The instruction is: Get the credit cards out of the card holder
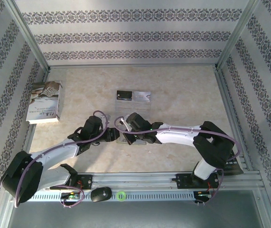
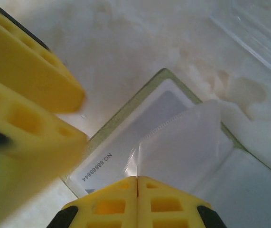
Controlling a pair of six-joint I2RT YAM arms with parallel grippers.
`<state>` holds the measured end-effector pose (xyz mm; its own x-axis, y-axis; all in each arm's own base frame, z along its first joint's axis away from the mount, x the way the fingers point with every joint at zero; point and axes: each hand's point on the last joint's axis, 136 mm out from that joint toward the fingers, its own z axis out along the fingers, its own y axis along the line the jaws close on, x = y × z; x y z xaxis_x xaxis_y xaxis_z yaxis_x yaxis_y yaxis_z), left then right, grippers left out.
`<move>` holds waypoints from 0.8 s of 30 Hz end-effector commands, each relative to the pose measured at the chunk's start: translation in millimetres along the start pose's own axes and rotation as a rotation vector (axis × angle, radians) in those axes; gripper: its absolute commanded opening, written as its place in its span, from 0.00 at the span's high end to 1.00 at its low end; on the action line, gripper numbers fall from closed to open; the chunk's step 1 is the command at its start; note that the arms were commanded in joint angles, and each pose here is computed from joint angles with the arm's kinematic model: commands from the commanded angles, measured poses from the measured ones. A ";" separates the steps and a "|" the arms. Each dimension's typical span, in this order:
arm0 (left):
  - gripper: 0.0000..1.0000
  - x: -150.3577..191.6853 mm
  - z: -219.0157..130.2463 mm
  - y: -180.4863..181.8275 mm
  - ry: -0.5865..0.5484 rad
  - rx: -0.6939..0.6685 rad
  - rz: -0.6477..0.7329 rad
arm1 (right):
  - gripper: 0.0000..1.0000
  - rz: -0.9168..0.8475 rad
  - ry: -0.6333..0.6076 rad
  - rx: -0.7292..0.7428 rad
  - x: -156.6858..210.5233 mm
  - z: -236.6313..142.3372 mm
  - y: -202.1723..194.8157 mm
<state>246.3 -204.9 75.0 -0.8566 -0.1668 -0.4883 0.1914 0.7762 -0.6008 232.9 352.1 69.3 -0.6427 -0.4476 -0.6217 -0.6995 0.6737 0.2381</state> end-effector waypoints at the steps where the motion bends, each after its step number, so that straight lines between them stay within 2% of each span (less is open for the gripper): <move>1: 0.64 -11.2 8.2 -20.4 -0.042 0.038 0.044 | 1.00 0.035 -0.059 -0.061 -11.0 -4.0 8.9; 8: 0.90 -0.5 18.8 -3.3 0.005 -0.066 0.068 | 1.00 0.089 -0.041 -0.002 7.3 -5.2 -5.7; 15: 0.95 20.4 27.3 13.4 0.078 -0.115 0.055 | 1.00 0.147 -0.033 0.033 19.0 -4.5 -14.1; 18: 1.00 27.1 30.6 21.1 0.103 -0.142 0.050 | 1.00 0.177 -0.031 0.058 23.6 -3.5 -17.9; 24: 1.00 35.3 32.6 29.5 0.127 -0.165 0.043 | 1.00 0.277 -0.029 0.173 35.6 -8.2 -35.7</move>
<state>245.5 -211.4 29.4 -0.8955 -0.0924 -0.4353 0.1543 0.8530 -0.4986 231.3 327.4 49.9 -0.7574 -0.2851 -0.5875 -0.5326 0.7902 0.3033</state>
